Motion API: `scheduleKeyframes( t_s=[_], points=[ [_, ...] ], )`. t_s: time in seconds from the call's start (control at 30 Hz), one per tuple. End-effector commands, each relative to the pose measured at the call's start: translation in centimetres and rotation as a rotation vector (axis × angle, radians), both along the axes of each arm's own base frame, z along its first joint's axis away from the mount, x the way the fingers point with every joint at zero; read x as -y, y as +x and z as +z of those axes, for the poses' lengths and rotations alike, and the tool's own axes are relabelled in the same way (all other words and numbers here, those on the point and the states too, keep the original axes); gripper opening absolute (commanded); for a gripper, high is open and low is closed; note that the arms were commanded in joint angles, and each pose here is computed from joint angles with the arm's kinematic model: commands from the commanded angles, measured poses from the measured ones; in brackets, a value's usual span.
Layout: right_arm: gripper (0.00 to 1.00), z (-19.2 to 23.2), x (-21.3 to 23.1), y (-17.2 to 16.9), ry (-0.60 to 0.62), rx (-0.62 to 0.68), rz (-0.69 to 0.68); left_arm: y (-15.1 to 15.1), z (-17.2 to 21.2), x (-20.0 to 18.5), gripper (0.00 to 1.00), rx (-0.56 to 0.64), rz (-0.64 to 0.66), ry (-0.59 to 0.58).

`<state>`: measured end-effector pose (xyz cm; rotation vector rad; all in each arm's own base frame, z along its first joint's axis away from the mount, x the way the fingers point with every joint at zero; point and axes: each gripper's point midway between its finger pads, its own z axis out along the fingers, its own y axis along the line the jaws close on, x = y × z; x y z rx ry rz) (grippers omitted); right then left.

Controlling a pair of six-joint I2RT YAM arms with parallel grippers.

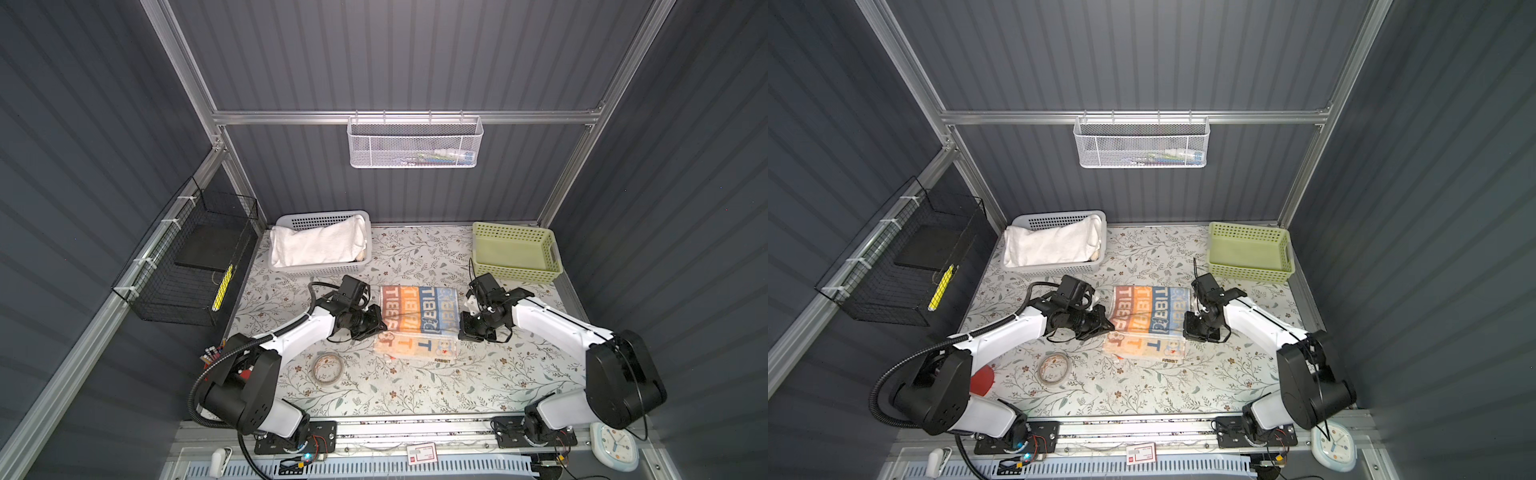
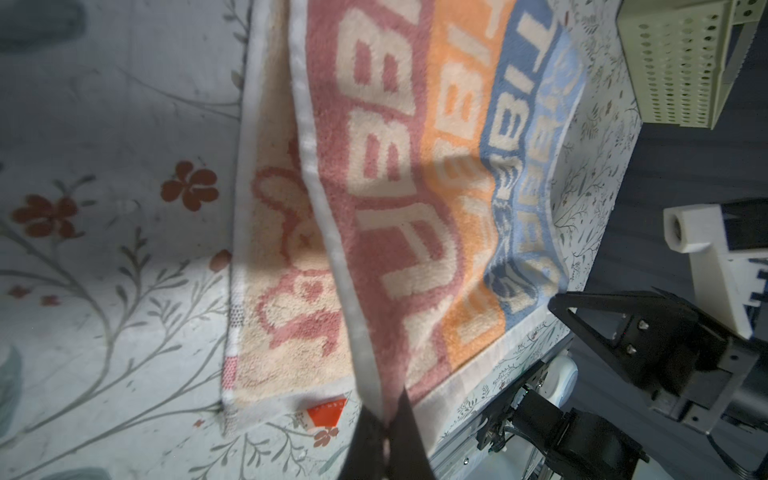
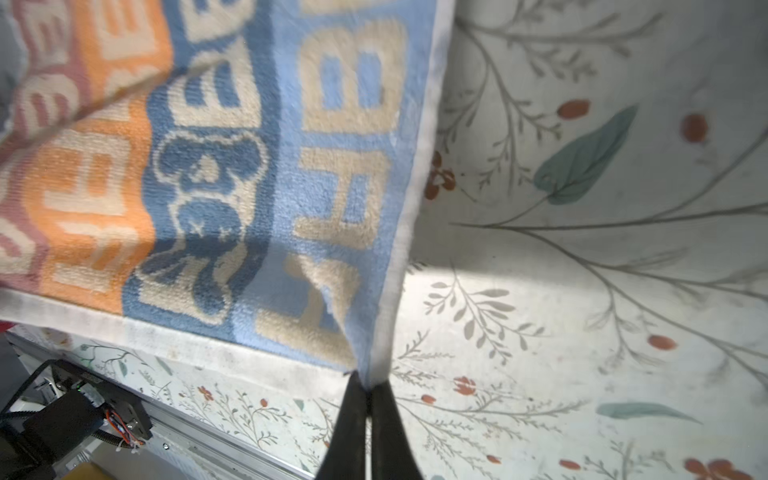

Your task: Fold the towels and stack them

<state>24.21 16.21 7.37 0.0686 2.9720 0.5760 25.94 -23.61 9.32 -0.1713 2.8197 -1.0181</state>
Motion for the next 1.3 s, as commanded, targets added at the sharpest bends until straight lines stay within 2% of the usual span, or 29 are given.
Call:
scheduleKeyframes(
  t_s=[0.0, 0.27, 0.3, 0.33, 0.37, 0.4, 0.47, 0.6, 0.73, 0.87, 0.93, 1.03, 1.27],
  points=[
    [0.0, 0.7, 0.8, -2.0, -0.046, -0.044, 0.001, -0.9, 0.7, -1.6, 0.0, 0.007, -0.035, 0.052],
    [0.01, -2.2, -0.6, -5.9, -0.007, -0.14, -0.005, -3.6, -3.0, -2.6, 0.0, -0.102, -0.023, 0.036],
    [0.1, -2.5, -0.7, -6.1, -0.011, -0.148, -0.003, -3.9, -3.5, -2.6, 0.04, -0.114, -0.022, 0.034],
    [0.28, -2.8, -0.8, -6.3, -0.016, -0.157, 0.0, -4.3, -3.9, -2.7, 0.19, -0.128, -0.023, 0.033],
    [0.42, -2.7, -0.7, -6.3, -0.022, -0.159, 0.006, -4.6, -4.1, -2.9, 0.32, -0.137, -0.025, 0.041],
    [0.49, -2.6, -0.6, -6.0, -0.04, -0.149, 0.012, -4.7, -4.2, -3.3, 0.39, -0.137, -0.028, 0.064],
    [0.55, -1.3, -0.2, -4.4, -0.078, -0.096, 0.028, -4.1, -3.8, -4.3, 0.45, -0.104, -0.031, 0.131],
    [0.58, 1.2, 0.1, -0.1, -0.072, -0.003, 0.027, -0.3, -1.6, -4.8, 0.47, 0.019, -0.051, 0.216],
    [0.58, 1.6, 0.7, 5.2, -0.056, 0.056, 0.012, 5.0, -0.3, -3.2, 0.48, 0.13, -0.109, 0.257],
    [0.56, 0.6, 0.6, 9.8, -0.037, 0.084, 0.001, 9.9, -0.6, -1.3, 0.47, 0.201, -0.153, 0.281],
    [0.54, -0.3, 0.7, 11.8, -0.059, 0.082, 0.0, 11.8, -1.9, -0.9, 0.47, 0.201, -0.165, 0.319],
    [0.53, -1.5, 0.4, 13.7, -0.061, 0.064, -0.003, 14.6, -2.6, -0.7, 0.48, 0.223, -0.16, 0.372],
    [0.49, -4.0, 0.3, 15.5, -0.073, 0.024, -0.002, 16.0, -5.6, -0.3, 0.52, 0.183, -0.185, 0.388]
  ],
)
